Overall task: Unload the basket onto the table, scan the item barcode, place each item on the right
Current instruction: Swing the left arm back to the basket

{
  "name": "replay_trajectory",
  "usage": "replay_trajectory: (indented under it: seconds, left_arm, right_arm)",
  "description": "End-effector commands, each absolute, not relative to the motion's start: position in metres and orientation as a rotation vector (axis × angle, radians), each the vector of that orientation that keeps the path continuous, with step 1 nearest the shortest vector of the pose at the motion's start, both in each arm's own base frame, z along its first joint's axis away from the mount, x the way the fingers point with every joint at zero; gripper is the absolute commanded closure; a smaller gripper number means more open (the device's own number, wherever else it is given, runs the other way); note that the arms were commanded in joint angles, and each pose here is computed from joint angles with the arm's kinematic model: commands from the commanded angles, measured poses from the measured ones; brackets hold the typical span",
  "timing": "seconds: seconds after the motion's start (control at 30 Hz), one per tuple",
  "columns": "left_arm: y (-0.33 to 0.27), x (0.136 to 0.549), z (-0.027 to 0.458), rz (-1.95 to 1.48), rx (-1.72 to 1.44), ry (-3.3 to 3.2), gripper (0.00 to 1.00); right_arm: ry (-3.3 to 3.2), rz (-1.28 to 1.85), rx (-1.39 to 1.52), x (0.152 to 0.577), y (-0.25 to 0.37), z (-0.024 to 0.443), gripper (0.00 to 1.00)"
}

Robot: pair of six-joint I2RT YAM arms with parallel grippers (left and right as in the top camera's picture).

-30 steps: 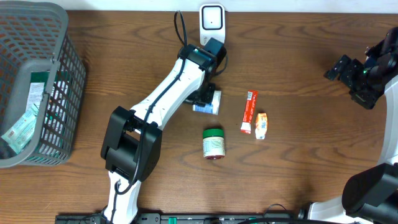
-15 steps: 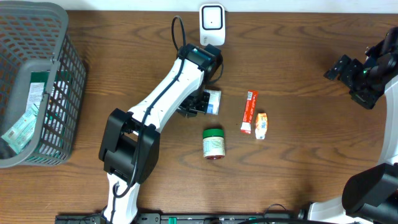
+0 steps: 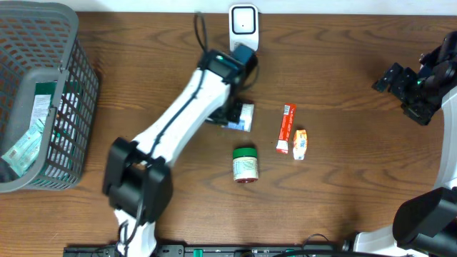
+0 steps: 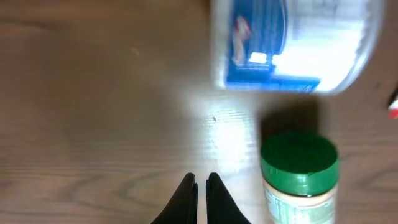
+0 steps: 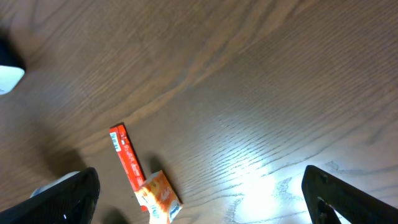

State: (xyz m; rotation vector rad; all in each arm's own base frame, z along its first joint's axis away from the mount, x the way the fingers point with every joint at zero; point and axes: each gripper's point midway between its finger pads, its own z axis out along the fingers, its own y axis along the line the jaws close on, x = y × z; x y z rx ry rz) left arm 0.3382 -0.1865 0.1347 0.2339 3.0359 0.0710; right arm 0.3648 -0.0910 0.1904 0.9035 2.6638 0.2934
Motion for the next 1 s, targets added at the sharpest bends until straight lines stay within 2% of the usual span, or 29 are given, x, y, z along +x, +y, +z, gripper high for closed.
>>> replay_trajectory:
  seconds: [0.0,0.13,0.27,0.3,0.4,0.47,0.7,0.97]
  left_arm:
    - [-0.151,0.359,0.183,0.066,0.027,2.871,0.93]
    - [-0.098,0.384,0.236,0.046,-0.231,2.660,0.92]
    - [-0.025,0.397,0.289,0.033,-0.508,2.426,0.87]
    - [-0.006,0.398,0.300,0.032,-0.571,2.371,0.84]
    - [0.060,0.399,0.327,0.057,-0.776,2.202,0.62]
    - [0.097,0.396,0.333,0.079,-0.897,2.125,0.54]
    - [0.211,0.365,0.309,0.190,-1.309,1.972,0.50]
    - [0.285,0.335,0.235,0.263,-1.711,1.921,0.45]
  right_arm:
    - [2.624,0.292,0.906,0.366,-0.093,0.204,0.01]
    - [2.625,0.292,0.906,0.366,-0.093,0.204,0.01]
    - [2.624,0.292,0.906,0.366,-0.093,0.204,0.01]
    - [2.624,0.292,0.906,0.366,-0.093,0.204,0.01]
    - [2.625,0.293,0.906,0.366,-0.093,0.204,0.01]
    - [2.625,0.293,0.905,0.366,-0.093,0.204,0.01]
    - [2.625,0.293,0.906,0.366,-0.093,0.204,0.01]
    - [2.624,0.292,0.906,0.366,-0.093,0.204,0.01]
